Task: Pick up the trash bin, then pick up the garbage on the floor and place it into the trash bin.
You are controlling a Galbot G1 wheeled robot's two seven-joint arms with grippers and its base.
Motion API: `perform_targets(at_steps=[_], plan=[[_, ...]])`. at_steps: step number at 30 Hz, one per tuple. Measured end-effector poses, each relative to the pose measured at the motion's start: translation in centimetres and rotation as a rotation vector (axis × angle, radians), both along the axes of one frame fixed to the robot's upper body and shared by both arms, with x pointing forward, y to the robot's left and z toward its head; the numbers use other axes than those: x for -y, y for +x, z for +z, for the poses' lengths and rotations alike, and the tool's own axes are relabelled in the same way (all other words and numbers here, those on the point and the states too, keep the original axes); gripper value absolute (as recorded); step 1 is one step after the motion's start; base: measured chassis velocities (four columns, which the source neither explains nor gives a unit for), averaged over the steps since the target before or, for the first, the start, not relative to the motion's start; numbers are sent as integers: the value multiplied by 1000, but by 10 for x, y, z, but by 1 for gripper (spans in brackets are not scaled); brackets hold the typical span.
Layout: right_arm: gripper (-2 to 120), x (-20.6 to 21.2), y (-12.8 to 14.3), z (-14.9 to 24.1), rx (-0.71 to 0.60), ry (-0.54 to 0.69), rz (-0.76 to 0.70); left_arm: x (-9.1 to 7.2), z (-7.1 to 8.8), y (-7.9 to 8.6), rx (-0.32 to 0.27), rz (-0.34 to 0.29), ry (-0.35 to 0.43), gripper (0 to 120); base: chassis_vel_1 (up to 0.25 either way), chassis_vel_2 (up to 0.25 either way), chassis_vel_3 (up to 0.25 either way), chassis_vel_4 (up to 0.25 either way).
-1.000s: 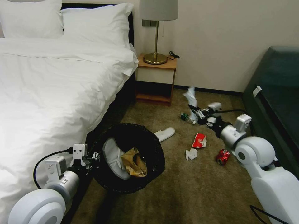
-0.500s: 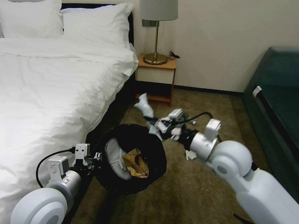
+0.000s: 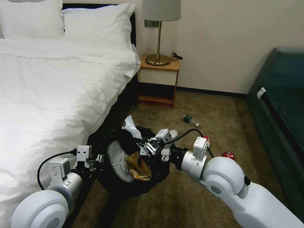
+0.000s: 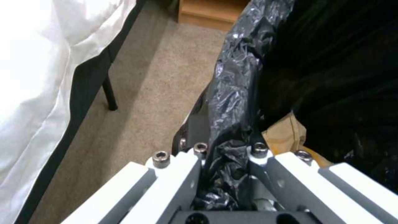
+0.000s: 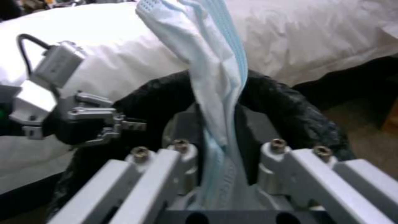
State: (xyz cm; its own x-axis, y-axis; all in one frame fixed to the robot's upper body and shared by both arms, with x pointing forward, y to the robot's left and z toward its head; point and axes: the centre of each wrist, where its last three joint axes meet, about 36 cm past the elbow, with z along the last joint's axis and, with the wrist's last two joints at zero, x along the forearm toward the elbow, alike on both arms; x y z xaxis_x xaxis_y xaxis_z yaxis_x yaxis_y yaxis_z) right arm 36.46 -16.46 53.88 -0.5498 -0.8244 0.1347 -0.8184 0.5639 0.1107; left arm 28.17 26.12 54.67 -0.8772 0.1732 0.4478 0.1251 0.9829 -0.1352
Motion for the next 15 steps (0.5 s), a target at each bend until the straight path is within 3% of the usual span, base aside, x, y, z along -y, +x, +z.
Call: perform_targets(at_steps=[2, 4, 7, 9, 15], plan=[[26, 0, 1, 0, 4, -1, -5, 0, 0, 0, 0, 0, 0, 2, 0, 0, 0, 0], [40, 1, 4, 2, 33, -6, -20, 0, 0, 0, 0, 1, -2, 2, 0, 0, 0, 0], [45, 1, 5, 2, 49, -12, -24, 0, 0, 1, 0, 2, -2, 2, 0, 0, 0, 0], [60, 2, 6, 3, 81, -22, -30, 0, 0, 2, 3, 4, -4, 2, 0, 0, 0, 0], [73, 4, 7, 2, 122, -30, -42, -1, 0, 2, 5, 6, -5, 2, 0, 0, 0, 0]])
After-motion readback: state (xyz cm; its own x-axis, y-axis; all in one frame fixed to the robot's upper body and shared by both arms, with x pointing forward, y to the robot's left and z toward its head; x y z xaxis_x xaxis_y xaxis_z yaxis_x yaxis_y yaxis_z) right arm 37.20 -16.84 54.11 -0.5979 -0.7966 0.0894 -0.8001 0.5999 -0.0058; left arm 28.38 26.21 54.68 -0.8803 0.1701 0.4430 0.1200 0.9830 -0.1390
